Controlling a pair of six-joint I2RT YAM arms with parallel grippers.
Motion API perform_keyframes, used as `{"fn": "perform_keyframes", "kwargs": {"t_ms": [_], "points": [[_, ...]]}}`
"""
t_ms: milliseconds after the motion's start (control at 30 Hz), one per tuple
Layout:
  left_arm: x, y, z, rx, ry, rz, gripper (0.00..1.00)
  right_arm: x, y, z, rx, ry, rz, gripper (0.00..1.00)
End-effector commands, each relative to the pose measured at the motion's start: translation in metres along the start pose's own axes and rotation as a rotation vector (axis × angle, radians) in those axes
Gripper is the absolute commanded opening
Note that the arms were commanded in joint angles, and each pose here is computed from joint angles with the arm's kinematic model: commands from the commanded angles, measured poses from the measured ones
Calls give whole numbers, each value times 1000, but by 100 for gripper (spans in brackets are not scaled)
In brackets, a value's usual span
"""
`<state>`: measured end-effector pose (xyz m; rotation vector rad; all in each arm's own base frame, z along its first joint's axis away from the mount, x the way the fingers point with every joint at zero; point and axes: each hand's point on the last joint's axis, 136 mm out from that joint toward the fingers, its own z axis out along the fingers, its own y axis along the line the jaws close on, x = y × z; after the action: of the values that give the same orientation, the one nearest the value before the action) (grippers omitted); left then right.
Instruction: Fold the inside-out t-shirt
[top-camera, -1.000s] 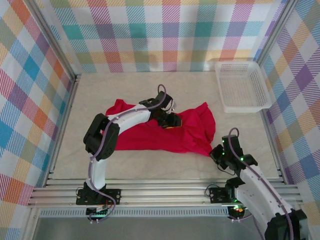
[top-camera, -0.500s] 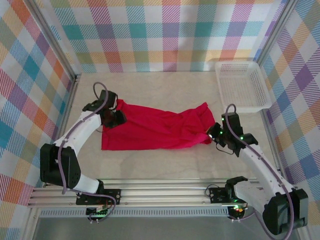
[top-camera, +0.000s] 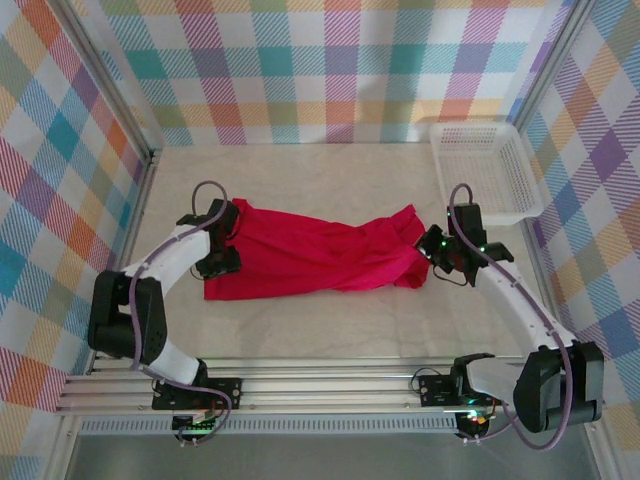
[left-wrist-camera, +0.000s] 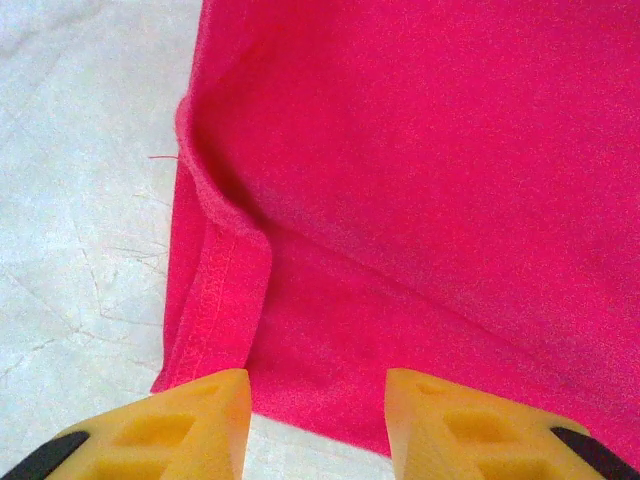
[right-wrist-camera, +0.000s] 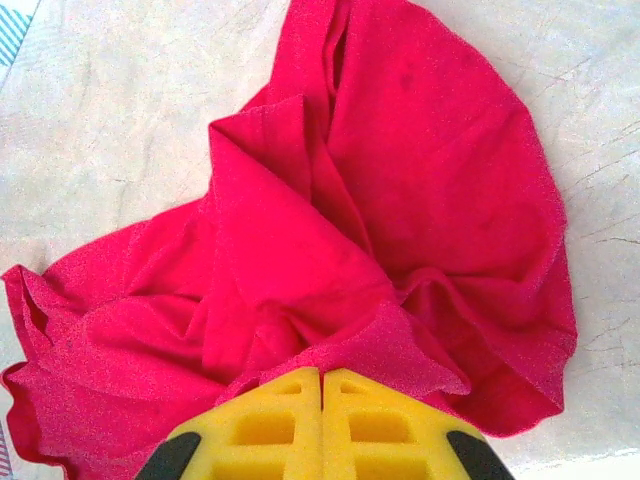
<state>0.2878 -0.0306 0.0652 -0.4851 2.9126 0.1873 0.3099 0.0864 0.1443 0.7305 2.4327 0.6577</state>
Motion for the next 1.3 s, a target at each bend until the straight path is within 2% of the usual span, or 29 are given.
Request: {"fn": "perform_keyframes", "kwargs": {"t_ms": [0, 467, 567, 700, 767, 833, 900, 1000, 1100, 1200, 1267], "points": [[1, 3, 13, -46, 10, 32, 40, -10, 11, -5, -44, -11, -20, 0], [-7, 18, 33, -172, 49, 78, 41, -19, -4, -10, -51, -18, 47, 0], [-9, 18, 38, -181, 57, 82, 38, -21, -4, -12, -55, -16, 51, 0], [-12, 19, 40, -192, 50, 81, 27, -22, -6, -14, -57, -23, 55, 0], [-14, 20, 38, -192, 45, 79, 13, -22, -7, -14, -59, -23, 59, 0], [-16, 21, 33, -192, 34, 77, 4, -21, -7, -14, -63, -17, 63, 0], [-20, 23, 25, -197, 14, 76, 0, -21, -6, -14, -69, -14, 62, 0], [-31, 27, 0, -201, -34, 71, 0, -23, -2, -15, -79, -10, 61, 0], [-54, 27, -45, -146, -161, 37, 0, -32, 8, -22, -95, -28, 41, 0], [-88, 20, -110, 34, -353, -56, 0, -57, 28, -37, -120, -89, 2, 0], [-117, 26, -166, 180, -502, -150, 0, -82, 45, -53, -144, -143, -14, 0]]}}
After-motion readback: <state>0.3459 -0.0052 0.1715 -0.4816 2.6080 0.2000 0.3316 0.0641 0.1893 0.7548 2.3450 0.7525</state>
